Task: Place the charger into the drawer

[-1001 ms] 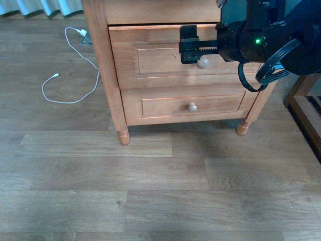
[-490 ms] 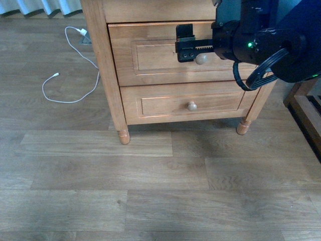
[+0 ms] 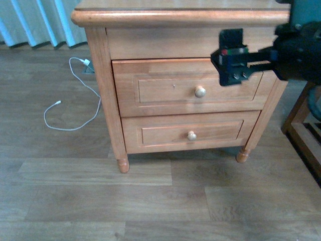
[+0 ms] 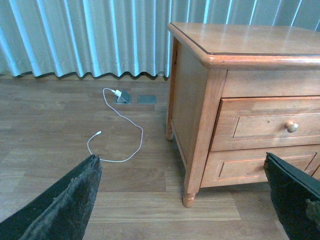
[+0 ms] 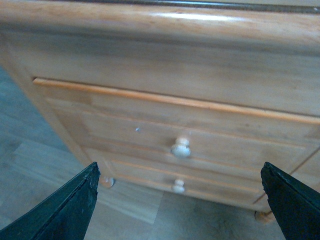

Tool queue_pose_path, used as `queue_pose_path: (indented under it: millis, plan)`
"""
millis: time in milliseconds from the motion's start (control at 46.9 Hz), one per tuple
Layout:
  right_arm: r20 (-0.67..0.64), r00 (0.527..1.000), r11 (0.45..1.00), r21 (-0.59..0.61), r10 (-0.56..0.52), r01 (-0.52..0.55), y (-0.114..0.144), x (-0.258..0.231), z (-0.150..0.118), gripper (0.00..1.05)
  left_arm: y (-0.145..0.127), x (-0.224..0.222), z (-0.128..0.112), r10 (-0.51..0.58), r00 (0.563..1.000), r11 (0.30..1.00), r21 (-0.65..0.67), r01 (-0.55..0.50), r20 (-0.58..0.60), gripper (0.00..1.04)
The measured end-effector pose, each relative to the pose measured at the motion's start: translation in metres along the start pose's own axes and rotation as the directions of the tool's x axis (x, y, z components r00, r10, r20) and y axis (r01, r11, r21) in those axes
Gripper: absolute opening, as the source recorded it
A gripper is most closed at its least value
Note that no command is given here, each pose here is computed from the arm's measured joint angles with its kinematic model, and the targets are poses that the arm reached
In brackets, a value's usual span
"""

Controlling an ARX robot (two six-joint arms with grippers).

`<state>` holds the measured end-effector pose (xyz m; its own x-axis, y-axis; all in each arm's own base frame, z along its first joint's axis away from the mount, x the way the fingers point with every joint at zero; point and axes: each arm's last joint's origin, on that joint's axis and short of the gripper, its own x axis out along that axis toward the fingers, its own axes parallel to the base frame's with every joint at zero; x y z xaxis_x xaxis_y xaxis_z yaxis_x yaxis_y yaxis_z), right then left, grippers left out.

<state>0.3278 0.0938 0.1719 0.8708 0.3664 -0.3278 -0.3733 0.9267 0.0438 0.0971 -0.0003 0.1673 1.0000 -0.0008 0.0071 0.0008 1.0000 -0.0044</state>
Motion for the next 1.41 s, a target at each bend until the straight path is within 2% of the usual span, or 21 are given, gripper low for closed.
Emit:
queue_pose_path:
  millis: [298,469,511,618,660,703,724,852,1022,1406]
  plan:
    - [0.01,0.999,0.996,0.083,0.035,-0.036,0.004,-0.152,-0.019,0.96,0.0,0.0,0.0,0.0,1.0,1.0,0.0,0.0,0.0,0.99]
    - [0.1,0.994,0.991,0.13,-0.044,0.031,0.002,-0.207,-0.031,0.96,0.0,0.0,0.0,0.0,1.0,1.0,0.0,0.0,0.0,0.99]
    - [0.144,0.988,0.992,0.124,-0.055,0.037,0.003,-0.214,-0.029,0.96,0.0,0.0,0.0,0.0,1.0,1.0,0.0,0.0,0.0,0.99]
    - [0.161,0.984,0.991,0.122,-0.08,0.06,0.003,-0.214,-0.029,0.95,0.0,0.0,0.0,0.0,1.0,1.0,0.0,0.0,0.0,0.99]
    - [0.219,0.959,0.982,0.095,-0.182,0.165,0.003,-0.213,-0.032,0.89,0.0,0.0,0.0,0.0,1.0,1.0,0.0,0.0,0.0,0.99]
    - [0.3,0.897,0.946,0.101,-0.324,0.308,0.001,-0.215,-0.037,0.76,0.0,0.0,0.0,0.0,1.0,1.0,0.0,0.0,0.0,0.99]
    - [0.313,0.881,0.935,0.103,-0.355,0.34,0.0,-0.216,-0.039,0.71,0.0,0.0,0.0,0.0,1.0,1.0,0.0,0.0,0.0,0.99]
    - [0.319,0.872,0.928,0.092,-0.37,0.36,-0.008,-0.221,-0.052,0.41,0.0,0.0,0.0,0.0,1.0,1.0,0.0,0.0,0.0,0.99]
    - [0.322,0.871,0.927,0.085,-0.372,0.365,-0.007,-0.223,-0.063,0.01,0.0,0.0,0.0,0.0,1.0,1.0,0.0,0.0,0.0,0.99]
    - [0.315,0.874,0.928,0.084,-0.37,0.363,-0.004,-0.226,-0.084,0.02,0.0,0.0,0.0,0.0,1.0,1.0,0.0,0.0,0.0,0.99]
